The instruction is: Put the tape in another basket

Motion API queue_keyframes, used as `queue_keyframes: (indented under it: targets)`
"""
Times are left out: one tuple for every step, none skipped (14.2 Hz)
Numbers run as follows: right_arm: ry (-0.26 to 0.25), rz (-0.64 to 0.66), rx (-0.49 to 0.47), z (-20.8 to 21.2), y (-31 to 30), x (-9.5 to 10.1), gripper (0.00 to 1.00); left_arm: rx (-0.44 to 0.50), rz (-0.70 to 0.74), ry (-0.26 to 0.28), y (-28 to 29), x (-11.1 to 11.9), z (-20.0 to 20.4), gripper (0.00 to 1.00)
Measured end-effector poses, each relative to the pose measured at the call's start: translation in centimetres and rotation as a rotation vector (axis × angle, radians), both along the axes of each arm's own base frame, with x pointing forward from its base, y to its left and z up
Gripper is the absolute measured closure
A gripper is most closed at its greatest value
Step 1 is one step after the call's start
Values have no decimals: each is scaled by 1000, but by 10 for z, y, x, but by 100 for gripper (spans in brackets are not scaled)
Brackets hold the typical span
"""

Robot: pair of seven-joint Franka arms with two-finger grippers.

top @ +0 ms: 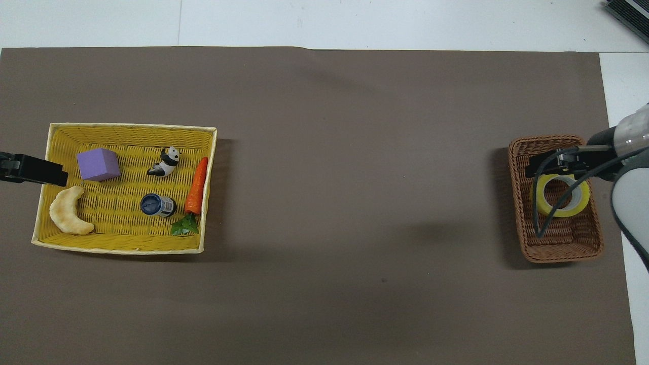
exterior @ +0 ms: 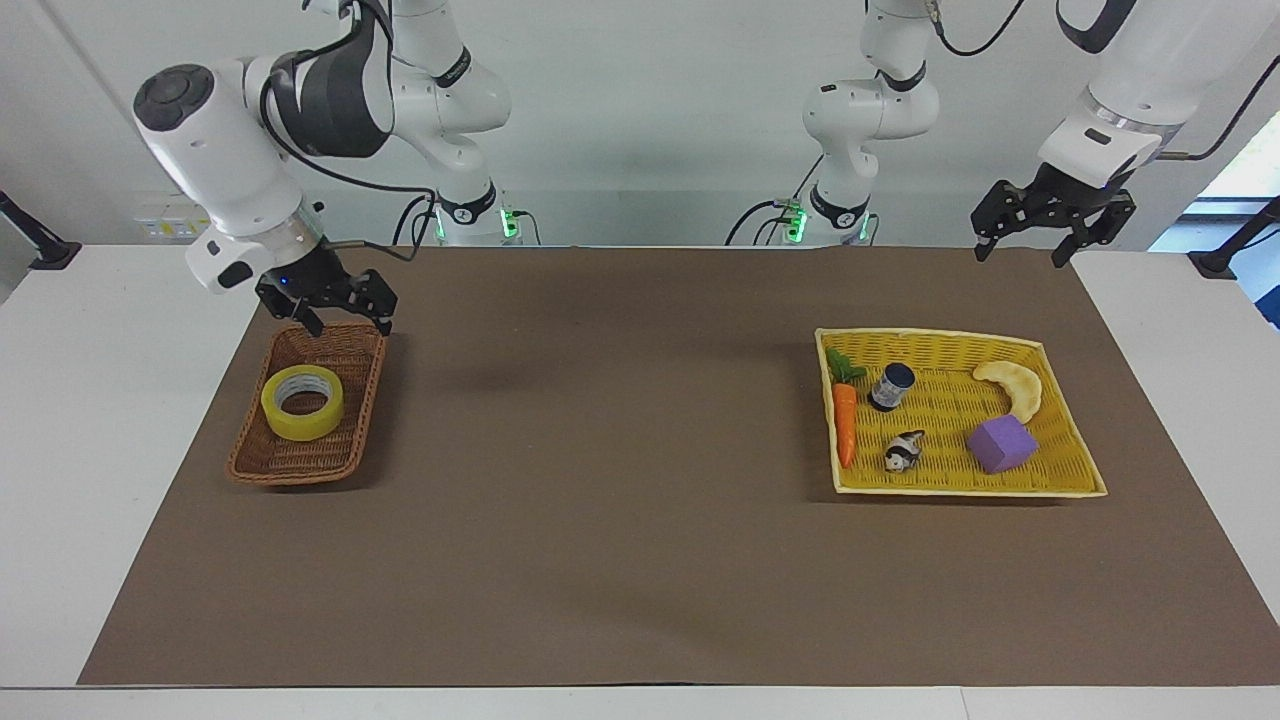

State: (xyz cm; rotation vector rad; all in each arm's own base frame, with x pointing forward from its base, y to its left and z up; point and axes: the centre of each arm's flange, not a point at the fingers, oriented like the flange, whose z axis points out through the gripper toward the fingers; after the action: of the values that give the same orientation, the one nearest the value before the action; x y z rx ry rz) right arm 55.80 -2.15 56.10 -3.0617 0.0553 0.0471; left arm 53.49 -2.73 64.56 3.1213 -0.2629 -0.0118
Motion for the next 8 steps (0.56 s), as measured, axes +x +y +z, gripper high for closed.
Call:
queue_keyframes:
  targets:
    - [1, 4, 2, 21, 0, -7, 0, 0, 0, 0, 0, 0, 0, 0]
    - [4, 9, 3, 42, 0, -13, 0, 0, 0, 0, 0, 0, 0, 0]
    - [10, 15, 4, 58, 2, -18, 0, 0, 0, 0, 0, 0, 0, 0]
    - [16, 25, 5, 68, 6, -22, 0, 0, 0, 0, 0, 0, 0, 0]
    - [17, 36, 5, 75, 12, -24, 0, 0, 0, 0, 0, 0, 0, 0]
    - [12, 46, 5, 81, 16, -26, 0, 0, 0, 0, 0, 0, 0, 0]
    - [5, 50, 4, 89, 18, -28, 0, 0, 0, 0, 0, 0, 0, 0]
    - [-6, 52, 4, 101, 18, -32, 0, 0, 0, 0, 0, 0, 0, 0]
